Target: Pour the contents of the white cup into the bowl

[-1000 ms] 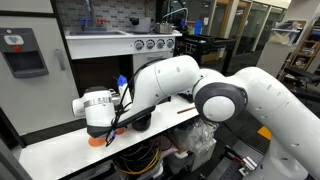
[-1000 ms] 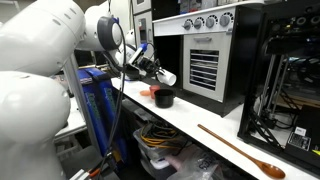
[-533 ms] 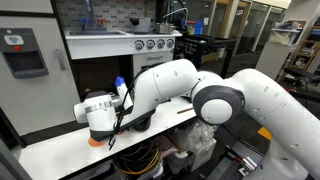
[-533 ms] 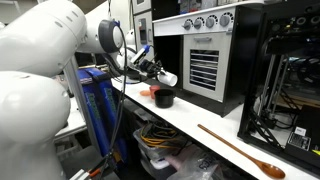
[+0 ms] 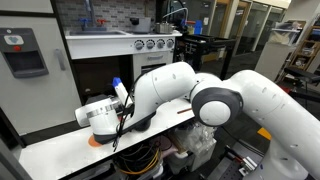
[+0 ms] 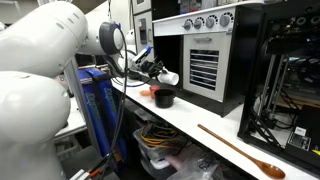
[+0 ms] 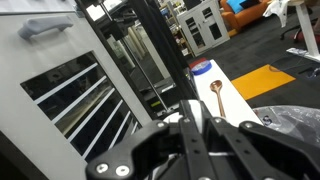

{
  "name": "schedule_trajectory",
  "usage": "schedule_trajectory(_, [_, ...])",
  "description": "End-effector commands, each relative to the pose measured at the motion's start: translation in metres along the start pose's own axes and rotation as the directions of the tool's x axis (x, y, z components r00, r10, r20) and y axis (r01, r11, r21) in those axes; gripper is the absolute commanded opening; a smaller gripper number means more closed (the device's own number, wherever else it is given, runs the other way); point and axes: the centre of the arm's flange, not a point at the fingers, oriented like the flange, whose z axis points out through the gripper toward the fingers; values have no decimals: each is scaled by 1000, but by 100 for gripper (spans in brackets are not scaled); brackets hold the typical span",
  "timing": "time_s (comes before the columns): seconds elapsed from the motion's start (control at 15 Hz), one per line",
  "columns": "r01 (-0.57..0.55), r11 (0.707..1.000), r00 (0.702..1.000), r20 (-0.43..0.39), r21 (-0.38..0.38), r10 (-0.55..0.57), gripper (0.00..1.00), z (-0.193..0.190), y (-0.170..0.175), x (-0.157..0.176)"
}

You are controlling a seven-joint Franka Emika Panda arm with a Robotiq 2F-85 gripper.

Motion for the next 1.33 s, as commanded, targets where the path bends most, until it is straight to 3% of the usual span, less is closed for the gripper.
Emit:
schedule_trajectory(0.0, [61,997,998,29,-39,-60,2,-2,1,1])
schedule_trajectory(0.6, [206,973,977,85,-103,-197,2,-4,-14,17])
schedule_trajectory(1.27, [329,926,940,164,-188,-300,2,-8,-21,21])
